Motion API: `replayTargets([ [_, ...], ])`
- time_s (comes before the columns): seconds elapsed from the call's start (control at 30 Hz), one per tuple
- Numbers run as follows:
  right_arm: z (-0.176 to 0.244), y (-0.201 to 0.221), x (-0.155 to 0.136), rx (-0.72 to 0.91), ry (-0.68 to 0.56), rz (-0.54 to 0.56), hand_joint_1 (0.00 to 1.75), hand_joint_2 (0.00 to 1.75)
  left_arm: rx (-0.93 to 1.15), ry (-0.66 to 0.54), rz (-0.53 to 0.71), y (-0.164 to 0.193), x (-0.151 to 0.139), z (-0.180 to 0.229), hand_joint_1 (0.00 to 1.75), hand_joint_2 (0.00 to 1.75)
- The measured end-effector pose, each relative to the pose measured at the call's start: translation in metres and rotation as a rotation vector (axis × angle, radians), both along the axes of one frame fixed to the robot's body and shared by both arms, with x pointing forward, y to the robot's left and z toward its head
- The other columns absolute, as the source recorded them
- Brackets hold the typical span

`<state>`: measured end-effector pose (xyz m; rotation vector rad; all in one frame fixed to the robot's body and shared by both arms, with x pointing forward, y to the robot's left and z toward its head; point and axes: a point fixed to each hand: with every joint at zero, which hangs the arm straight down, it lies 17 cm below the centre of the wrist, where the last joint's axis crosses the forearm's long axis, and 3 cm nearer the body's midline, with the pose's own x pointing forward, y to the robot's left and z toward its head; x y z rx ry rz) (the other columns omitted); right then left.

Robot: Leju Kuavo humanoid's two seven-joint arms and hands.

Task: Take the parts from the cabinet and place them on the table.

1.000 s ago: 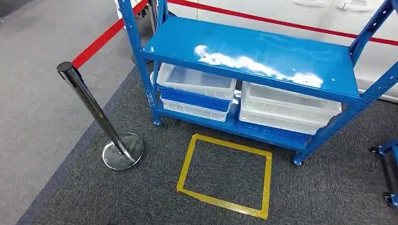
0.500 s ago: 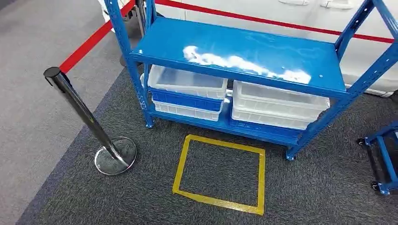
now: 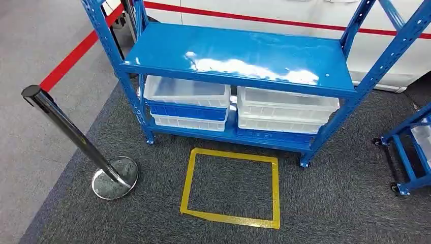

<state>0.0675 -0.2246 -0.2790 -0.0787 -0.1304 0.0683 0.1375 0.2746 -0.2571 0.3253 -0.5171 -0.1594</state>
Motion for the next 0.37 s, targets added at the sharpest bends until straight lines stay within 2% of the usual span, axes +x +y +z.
replayTargets([
  [0.37, -0.0004, 0.0011, -0.0041, 0.003, 0.012, 0.009, 0.0, 0.0, -0.002, 0.005, -0.002, -0.001, -0.0008, -0.0004, 0.0, 0.0],
])
